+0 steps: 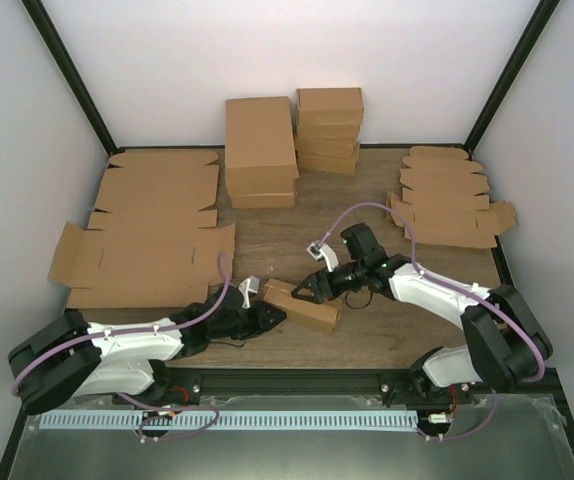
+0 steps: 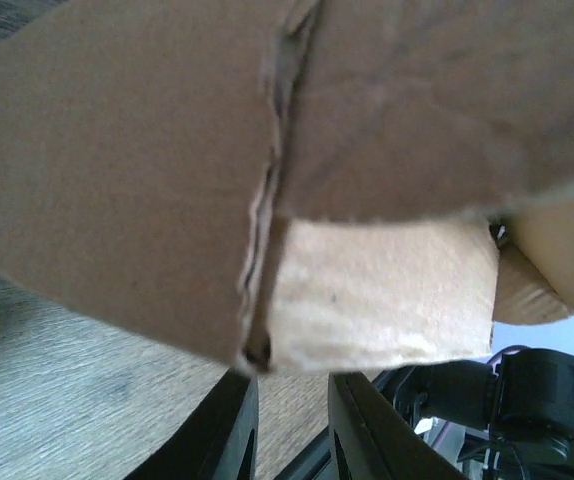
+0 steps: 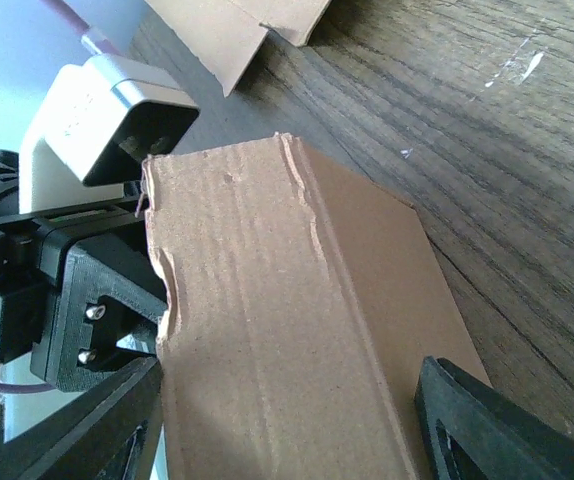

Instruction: Fold the paper box

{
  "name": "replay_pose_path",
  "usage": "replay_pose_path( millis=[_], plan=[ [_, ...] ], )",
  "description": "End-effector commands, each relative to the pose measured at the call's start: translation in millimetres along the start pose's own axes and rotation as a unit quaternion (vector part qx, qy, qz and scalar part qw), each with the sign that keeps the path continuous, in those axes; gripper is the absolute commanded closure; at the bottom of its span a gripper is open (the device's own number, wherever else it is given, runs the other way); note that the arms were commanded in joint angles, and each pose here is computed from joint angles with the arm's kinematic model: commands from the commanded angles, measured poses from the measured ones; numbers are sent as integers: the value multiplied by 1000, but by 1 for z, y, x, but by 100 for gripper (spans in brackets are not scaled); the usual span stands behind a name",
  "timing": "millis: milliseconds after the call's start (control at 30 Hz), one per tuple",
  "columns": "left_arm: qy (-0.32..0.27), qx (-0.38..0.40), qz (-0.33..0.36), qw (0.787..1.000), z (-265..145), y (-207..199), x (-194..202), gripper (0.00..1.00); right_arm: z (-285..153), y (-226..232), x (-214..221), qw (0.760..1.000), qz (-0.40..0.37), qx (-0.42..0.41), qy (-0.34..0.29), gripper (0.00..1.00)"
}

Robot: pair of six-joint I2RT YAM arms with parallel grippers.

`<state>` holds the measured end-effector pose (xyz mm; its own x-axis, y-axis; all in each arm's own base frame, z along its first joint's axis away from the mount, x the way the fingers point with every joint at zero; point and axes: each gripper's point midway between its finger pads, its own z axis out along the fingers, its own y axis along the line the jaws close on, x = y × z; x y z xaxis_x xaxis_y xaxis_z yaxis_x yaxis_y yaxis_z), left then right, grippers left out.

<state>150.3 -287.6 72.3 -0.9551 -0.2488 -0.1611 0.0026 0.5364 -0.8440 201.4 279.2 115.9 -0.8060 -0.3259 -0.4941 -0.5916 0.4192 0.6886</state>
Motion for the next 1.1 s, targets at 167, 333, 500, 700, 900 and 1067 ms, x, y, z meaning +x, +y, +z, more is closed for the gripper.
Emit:
replay_pose_path(
  millis=[167,333,500,700,900,1067],
  plan=[
    [-23,15,12,1000,2,-16,-13,78,0,8,2,999,-34,20,-18,7],
    [-23,11,14,1000,1,-14,-13,78,-7,20,-10,999,-40,8,-36,0],
    [-25,10,16,1000,0,-14,-13,78,-11,24,-24,998,-25,6,-52,0],
    [-23,7,18,1000,0,-14,-13,78,-19,15,-43,996,22,11,-82,6],
    [-23,4,20,1000,0,-12,-12,78,-16,9,-44,996,44,13,-77,23],
    [-22,4,20,1000,1,-12,-12,78,-12,-3,-32,997,47,32,-59,33]
  ],
)
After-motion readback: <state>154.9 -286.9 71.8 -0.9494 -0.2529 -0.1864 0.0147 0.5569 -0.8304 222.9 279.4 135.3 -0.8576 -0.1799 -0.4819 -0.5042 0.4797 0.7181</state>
